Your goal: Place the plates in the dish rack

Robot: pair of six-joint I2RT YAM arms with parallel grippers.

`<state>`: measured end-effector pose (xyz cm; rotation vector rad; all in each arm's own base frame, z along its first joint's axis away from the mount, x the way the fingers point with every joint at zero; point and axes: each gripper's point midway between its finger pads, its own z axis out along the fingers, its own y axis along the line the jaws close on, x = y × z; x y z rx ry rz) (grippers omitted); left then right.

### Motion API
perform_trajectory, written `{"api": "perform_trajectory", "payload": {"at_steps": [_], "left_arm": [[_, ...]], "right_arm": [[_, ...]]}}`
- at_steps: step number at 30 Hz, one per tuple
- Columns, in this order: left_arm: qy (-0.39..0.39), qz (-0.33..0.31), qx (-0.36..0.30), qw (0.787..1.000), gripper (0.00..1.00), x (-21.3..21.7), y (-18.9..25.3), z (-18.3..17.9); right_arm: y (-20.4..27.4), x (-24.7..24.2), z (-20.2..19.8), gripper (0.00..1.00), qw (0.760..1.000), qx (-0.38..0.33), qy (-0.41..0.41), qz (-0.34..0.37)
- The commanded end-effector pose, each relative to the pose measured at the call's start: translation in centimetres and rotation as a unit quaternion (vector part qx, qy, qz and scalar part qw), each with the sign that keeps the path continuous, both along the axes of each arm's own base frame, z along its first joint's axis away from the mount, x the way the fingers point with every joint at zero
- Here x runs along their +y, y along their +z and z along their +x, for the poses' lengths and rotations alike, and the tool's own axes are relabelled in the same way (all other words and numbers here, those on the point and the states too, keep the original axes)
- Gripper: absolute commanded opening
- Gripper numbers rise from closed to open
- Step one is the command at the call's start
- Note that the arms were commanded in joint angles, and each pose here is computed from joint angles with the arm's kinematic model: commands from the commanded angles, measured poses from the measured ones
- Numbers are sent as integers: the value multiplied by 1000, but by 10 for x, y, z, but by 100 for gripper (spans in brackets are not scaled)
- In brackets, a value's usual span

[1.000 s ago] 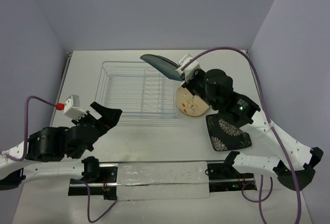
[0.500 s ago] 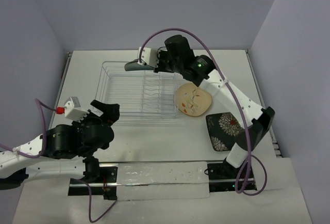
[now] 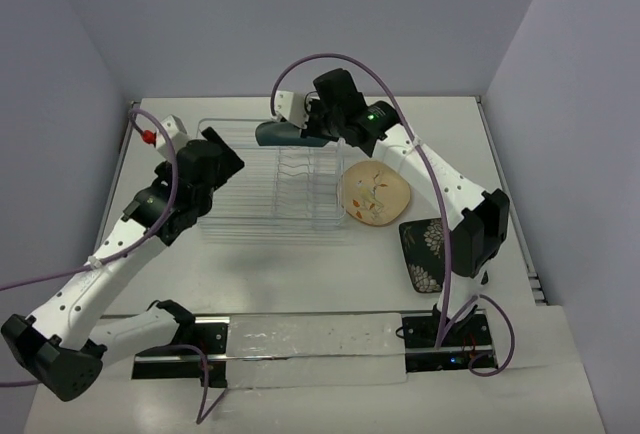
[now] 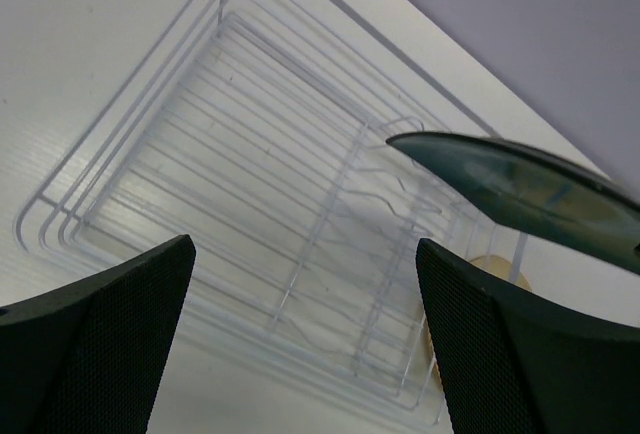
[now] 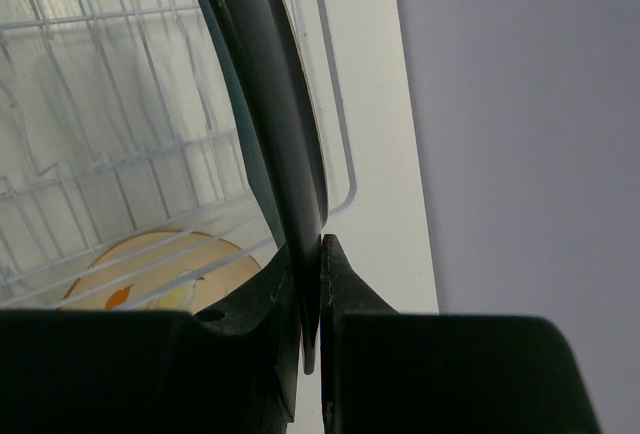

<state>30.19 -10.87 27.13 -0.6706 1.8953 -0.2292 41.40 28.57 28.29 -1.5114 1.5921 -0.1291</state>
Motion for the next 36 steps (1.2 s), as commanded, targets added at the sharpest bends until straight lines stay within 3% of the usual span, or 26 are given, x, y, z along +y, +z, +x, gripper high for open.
{"api": "perform_trajectory", "payload": {"at_steps": [1, 23, 25, 26, 31, 36], "left_arm": [[-58, -24, -42, 997, 99, -5, 32, 26], [-62, -11, -10, 998, 99, 12, 3, 48], [-65, -11, -12, 998, 99, 11, 4, 49], [-69, -11, -12, 997, 99, 10, 3, 51], [-77, -9, -10, 997, 99, 6, 1, 57], [-87, -9, -10, 996, 99, 2, -1, 63]], "right_arm": [[53, 21, 29, 0, 993, -78, -9, 83], [-26, 42, 68, 3, 998, -12, -10, 64], [-26, 44, 69, 9, 998, -8, -8, 68], [-25, 46, 67, 16, 998, -6, 0, 70], [-34, 45, 70, 22, 998, -4, 7, 57], [-31, 43, 74, 60, 998, -9, -6, 63]]}}
